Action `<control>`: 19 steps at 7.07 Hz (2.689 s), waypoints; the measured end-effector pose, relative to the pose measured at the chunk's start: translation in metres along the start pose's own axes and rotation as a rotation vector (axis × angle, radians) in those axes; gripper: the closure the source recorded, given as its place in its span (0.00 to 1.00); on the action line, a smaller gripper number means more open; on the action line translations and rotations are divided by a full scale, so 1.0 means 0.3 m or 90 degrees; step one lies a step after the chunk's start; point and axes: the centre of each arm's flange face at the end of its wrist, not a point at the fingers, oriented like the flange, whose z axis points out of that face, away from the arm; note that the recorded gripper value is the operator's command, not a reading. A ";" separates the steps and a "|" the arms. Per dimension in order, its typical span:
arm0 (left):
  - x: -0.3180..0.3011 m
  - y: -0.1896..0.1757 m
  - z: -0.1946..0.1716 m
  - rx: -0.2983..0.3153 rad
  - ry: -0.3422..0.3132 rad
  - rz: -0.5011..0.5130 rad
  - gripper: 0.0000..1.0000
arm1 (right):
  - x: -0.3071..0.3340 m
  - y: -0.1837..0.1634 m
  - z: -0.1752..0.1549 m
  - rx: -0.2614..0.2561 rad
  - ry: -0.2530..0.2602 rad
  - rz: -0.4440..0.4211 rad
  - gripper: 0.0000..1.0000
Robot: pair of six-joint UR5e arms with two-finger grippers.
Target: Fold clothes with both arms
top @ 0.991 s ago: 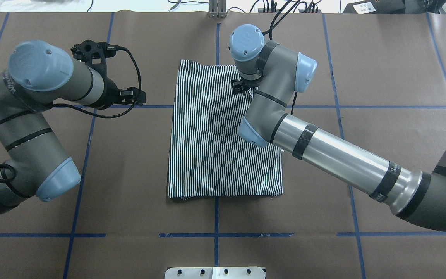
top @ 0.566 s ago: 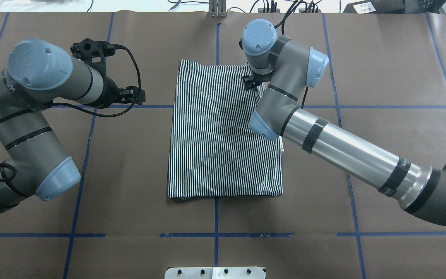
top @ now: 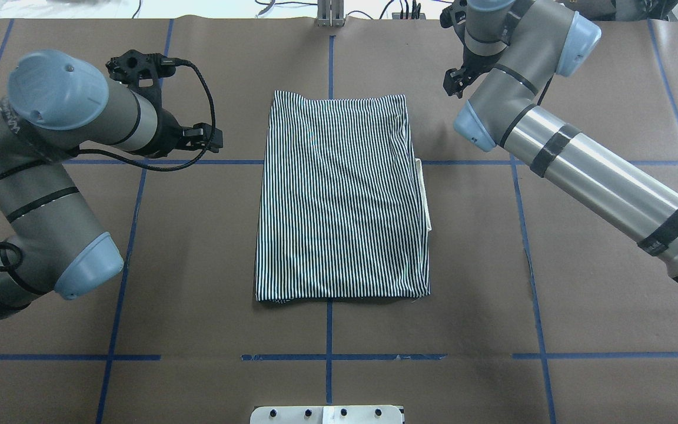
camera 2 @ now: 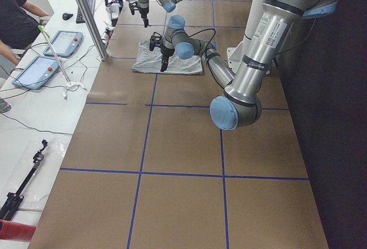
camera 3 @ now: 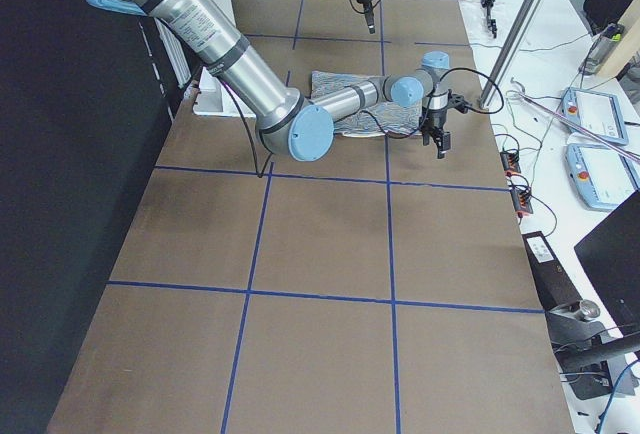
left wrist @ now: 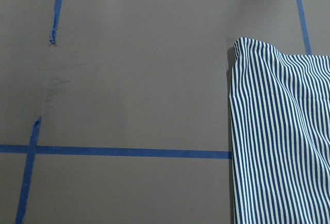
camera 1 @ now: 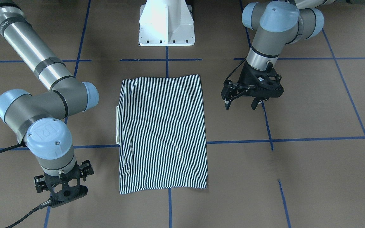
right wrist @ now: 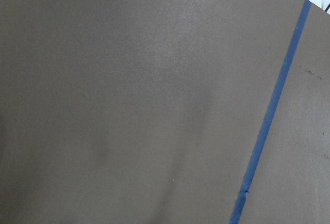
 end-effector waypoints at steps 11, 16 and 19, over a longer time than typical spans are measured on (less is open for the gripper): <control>0.392 0.689 0.309 -0.107 -0.149 -0.381 0.01 | -0.392 0.601 -0.271 -0.063 -0.193 0.302 0.00; 0.410 0.735 0.332 -0.109 -0.156 -0.383 1.00 | -0.393 0.603 -0.271 -0.063 -0.193 0.302 0.00; 0.420 0.734 0.321 -0.112 -0.149 -0.376 1.00 | -0.394 0.603 -0.271 -0.063 -0.193 0.302 0.00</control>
